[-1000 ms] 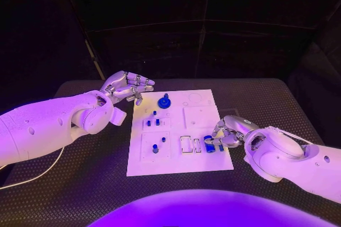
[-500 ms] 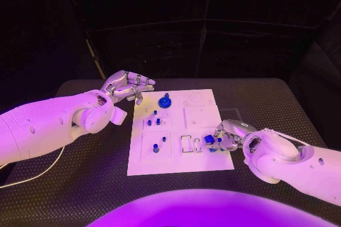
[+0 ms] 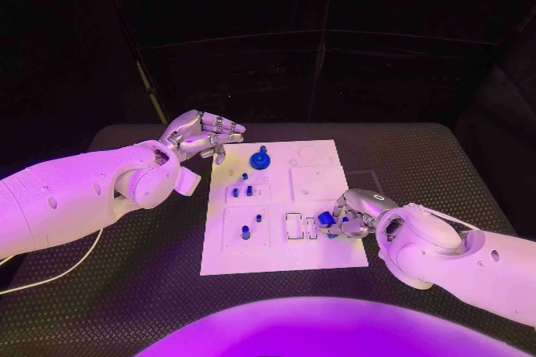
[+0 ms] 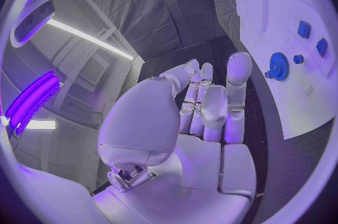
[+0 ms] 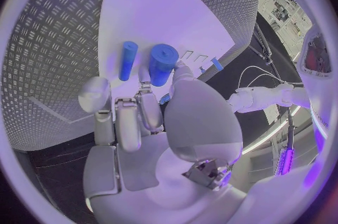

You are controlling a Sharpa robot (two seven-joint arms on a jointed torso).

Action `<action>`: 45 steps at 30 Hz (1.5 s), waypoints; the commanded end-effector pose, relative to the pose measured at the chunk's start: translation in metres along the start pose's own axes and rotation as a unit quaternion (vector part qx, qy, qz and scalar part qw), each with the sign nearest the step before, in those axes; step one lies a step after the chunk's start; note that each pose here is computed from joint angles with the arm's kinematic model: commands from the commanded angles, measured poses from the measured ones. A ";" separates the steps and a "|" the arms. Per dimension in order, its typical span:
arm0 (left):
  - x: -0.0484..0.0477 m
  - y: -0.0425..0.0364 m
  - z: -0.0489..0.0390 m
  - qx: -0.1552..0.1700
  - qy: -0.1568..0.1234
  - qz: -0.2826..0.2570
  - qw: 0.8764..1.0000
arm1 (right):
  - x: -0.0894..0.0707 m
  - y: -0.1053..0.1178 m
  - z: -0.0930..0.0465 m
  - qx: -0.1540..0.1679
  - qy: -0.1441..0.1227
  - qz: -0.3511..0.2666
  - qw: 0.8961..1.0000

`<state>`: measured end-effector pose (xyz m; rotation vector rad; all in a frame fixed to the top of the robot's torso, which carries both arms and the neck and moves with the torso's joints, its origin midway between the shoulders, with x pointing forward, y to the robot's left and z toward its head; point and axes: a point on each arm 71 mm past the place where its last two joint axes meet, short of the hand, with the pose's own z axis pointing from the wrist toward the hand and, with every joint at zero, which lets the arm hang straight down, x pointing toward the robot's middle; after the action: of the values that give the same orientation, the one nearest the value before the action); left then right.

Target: Assemble the parts on the task board

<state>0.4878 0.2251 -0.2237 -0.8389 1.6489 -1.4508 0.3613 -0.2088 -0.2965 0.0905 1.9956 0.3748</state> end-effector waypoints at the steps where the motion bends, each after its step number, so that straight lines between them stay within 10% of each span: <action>1: 0.0012 -0.0013 0.0004 0.002 0.006 -0.004 1.000 | 0.008 -0.003 -0.001 0.012 0.008 0.012 1.000; 15: 0.0009 -0.0001 -0.0002 0.000 0.008 -0.006 1.000 | -0.004 0.014 -0.012 -0.021 -0.067 0.112 0.991; 32: 0.0026 0.0001 -0.0001 -0.001 0.013 -0.008 1.000 | 0.011 0.043 -0.004 -0.040 -0.002 0.113 0.993; 45: 0.0028 -0.0001 -0.0008 -0.002 0.014 -0.008 1.000 | 0.013 0.049 0.001 -0.039 -0.004 0.120 0.992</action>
<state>0.4861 0.2242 -0.2250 -0.8401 1.6678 -1.4622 0.3506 -0.1593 -0.2944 0.2788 1.9632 0.6027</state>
